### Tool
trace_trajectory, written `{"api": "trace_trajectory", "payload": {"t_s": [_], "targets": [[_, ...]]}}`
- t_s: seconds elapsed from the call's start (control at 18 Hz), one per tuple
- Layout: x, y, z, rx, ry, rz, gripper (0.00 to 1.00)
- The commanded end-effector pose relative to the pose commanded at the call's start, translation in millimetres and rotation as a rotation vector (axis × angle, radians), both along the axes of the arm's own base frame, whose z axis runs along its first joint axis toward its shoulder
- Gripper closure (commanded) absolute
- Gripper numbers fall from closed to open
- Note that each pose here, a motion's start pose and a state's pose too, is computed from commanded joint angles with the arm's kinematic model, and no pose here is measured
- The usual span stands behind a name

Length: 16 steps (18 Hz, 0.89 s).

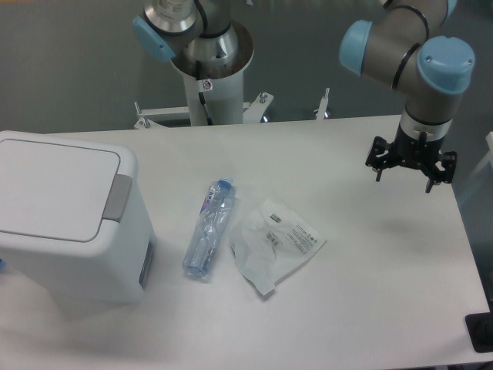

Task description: Open the trash can

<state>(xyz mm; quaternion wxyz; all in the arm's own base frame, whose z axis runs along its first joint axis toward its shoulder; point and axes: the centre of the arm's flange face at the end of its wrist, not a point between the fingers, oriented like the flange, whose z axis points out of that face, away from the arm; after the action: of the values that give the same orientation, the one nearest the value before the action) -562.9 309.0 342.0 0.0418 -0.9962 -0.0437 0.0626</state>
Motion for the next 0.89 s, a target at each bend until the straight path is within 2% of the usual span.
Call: {"api": "trace_trajectory", "payload": {"t_s": [0.28, 0.5, 0.72, 0.89], "targets": [[0.8, 1.4, -0.5, 0.006, -0.002, -0.002, 0.00], [2.1, 4.7, -3.1, 0.095, -0.033, 0.005, 0.00], [9.5, 9.8, 0.4, 0.102, -0.034, 0.018, 0.00], [10.2, 12.3, 5.7, 0.130, -0.036, 0.089, 0.00]]}}
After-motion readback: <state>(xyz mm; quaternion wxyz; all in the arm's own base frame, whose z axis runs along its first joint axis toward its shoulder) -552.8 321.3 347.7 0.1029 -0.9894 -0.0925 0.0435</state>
